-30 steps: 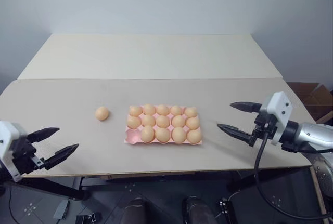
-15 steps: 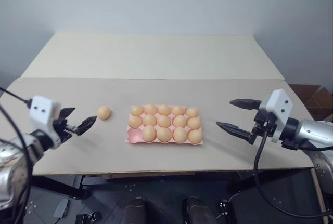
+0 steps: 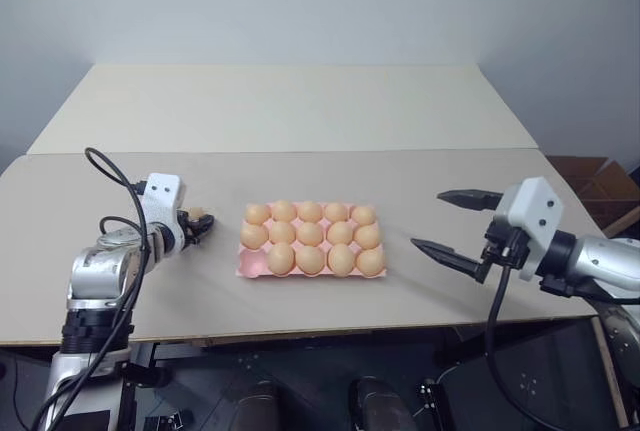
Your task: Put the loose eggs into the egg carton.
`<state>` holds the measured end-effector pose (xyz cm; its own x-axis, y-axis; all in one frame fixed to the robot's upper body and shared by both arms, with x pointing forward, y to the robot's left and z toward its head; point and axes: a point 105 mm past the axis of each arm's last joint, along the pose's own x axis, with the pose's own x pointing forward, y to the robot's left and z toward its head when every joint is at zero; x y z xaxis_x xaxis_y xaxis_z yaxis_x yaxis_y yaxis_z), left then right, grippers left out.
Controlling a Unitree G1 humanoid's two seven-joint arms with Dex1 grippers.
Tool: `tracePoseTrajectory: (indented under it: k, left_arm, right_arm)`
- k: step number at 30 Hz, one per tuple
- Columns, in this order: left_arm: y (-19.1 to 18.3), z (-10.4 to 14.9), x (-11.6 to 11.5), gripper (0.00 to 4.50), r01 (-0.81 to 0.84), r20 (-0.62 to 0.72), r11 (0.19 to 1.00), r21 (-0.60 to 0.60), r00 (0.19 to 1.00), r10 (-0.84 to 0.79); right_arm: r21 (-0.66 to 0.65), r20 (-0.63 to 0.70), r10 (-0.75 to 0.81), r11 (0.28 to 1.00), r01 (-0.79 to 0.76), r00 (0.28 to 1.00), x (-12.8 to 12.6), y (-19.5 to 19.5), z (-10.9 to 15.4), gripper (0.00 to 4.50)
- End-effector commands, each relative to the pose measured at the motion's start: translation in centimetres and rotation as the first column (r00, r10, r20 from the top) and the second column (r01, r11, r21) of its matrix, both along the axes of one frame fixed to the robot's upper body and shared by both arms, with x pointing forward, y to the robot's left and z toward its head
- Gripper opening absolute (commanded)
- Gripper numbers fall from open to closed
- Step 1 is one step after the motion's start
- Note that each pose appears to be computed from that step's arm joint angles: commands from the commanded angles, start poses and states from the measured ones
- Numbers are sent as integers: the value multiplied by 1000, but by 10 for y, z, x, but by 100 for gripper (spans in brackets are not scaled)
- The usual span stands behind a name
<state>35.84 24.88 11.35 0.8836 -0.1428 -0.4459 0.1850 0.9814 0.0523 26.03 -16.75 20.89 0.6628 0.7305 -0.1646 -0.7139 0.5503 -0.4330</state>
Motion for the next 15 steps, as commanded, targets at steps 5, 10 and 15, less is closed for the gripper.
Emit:
tracePoseTrajectory:
  k: [5, 10, 15]
  left_arm:
    - [-50, 61, -38, 177, 447, 210, 889, 96, 864, -457]
    - [-82, 58, -83, 177, 732, 130, 678, 69, 668, -733]
    - [-87, 37, -94, 177, 775, 65, 628, 73, 624, -778]
  right_arm:
    - [13, 60, -26, 1000, 25, 998, -4, -3, 14, 450]
    - [16, 58, -25, 1000, 24, 998, -5, 0, 12, 450]
    - [20, 63, -34, 999, 32, 997, -6, 0, 12, 450]
